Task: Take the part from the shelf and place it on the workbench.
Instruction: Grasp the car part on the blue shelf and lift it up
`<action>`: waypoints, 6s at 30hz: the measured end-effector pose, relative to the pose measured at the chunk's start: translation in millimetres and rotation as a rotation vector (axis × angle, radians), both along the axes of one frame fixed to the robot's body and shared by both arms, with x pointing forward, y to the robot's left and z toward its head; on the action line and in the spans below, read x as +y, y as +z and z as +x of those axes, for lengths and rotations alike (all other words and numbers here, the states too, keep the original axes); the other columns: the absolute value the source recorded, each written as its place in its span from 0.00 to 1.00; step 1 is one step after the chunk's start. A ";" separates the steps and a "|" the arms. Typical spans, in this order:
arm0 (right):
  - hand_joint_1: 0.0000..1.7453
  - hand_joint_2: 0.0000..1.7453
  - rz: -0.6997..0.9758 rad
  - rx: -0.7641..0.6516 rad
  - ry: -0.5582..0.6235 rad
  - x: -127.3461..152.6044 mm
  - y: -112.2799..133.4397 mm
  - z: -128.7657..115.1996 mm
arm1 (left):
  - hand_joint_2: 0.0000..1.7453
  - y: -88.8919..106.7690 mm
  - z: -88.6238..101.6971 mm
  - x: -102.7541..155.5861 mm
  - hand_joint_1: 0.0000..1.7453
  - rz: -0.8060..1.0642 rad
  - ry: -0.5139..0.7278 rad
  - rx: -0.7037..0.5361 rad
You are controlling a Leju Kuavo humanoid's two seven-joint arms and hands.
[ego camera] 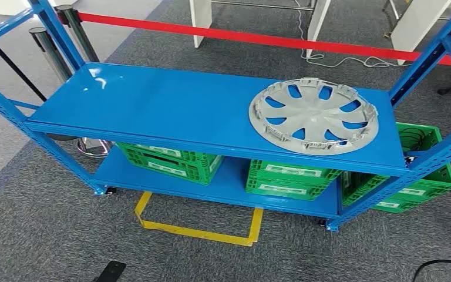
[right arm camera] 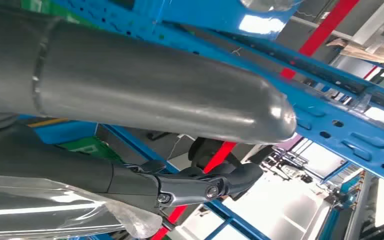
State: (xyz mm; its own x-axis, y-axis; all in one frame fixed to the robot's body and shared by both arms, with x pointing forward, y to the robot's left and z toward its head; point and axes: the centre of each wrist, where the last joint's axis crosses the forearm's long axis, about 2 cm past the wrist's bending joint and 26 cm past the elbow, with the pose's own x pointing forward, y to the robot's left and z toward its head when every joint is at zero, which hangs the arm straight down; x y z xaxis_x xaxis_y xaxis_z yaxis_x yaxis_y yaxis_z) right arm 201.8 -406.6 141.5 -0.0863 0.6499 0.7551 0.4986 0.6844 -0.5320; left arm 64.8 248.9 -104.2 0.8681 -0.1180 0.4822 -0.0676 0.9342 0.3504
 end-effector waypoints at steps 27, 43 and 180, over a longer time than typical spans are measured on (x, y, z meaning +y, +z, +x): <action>0.00 0.00 -0.273 0.187 -0.028 -65.8 42.1 109.7 | 0.00 2.5 13.5 -4.5 0.00 -0.015 -0.047 0.008; 0.00 0.00 -0.273 0.045 -0.062 -1.4 12.0 61.0 | 0.00 2.6 10.9 -9.1 0.00 -0.014 -0.043 0.016; 0.00 0.00 -0.384 0.182 0.080 -34.6 40.2 143.8 | 0.00 7.5 33.4 -15.8 0.00 -0.024 -0.150 0.027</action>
State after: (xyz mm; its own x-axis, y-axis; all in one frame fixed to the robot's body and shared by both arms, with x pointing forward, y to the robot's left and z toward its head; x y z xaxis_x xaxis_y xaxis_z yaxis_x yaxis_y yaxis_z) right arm 345.6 -441.2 181.6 -0.0354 0.8832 0.4676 0.3265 0.4524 -0.8299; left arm 98.3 233.1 -96.7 0.8543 -0.2357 0.4633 0.0823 0.9414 0.3272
